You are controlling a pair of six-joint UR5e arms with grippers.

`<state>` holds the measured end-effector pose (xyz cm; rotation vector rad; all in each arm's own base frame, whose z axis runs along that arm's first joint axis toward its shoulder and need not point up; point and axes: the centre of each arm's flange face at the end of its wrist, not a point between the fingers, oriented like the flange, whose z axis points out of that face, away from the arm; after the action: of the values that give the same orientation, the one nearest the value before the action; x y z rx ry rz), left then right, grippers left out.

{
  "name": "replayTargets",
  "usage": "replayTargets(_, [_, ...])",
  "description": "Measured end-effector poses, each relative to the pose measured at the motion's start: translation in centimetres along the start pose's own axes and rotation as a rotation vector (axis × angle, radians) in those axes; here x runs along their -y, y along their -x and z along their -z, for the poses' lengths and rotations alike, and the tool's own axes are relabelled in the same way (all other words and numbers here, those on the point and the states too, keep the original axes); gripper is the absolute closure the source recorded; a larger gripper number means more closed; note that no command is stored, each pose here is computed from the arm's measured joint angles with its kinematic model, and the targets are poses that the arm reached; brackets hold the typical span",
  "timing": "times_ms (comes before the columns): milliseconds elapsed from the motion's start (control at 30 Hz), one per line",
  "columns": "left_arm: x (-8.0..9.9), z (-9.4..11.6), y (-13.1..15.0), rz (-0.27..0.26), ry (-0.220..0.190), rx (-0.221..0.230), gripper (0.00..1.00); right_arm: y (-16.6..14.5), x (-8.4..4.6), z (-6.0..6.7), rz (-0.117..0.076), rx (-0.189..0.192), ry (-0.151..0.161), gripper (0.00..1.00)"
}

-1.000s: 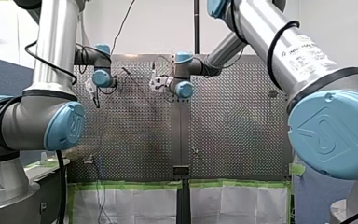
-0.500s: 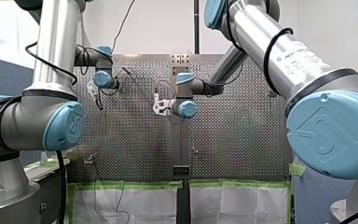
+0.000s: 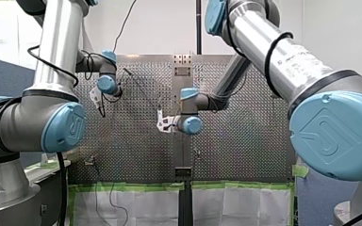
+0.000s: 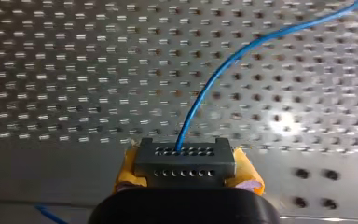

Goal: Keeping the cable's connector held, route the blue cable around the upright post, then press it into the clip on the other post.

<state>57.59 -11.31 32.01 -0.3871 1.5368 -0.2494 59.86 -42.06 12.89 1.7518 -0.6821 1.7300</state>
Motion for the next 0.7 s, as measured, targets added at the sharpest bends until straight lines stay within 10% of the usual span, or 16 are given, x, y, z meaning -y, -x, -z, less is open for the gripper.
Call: replayTargets(700, [0.4, -0.1, -2.0, -0.010, -0.001, -0.032, 0.00, 12.8, -0.1, 1.9, 0.012, 0.116, 0.076, 1.00])
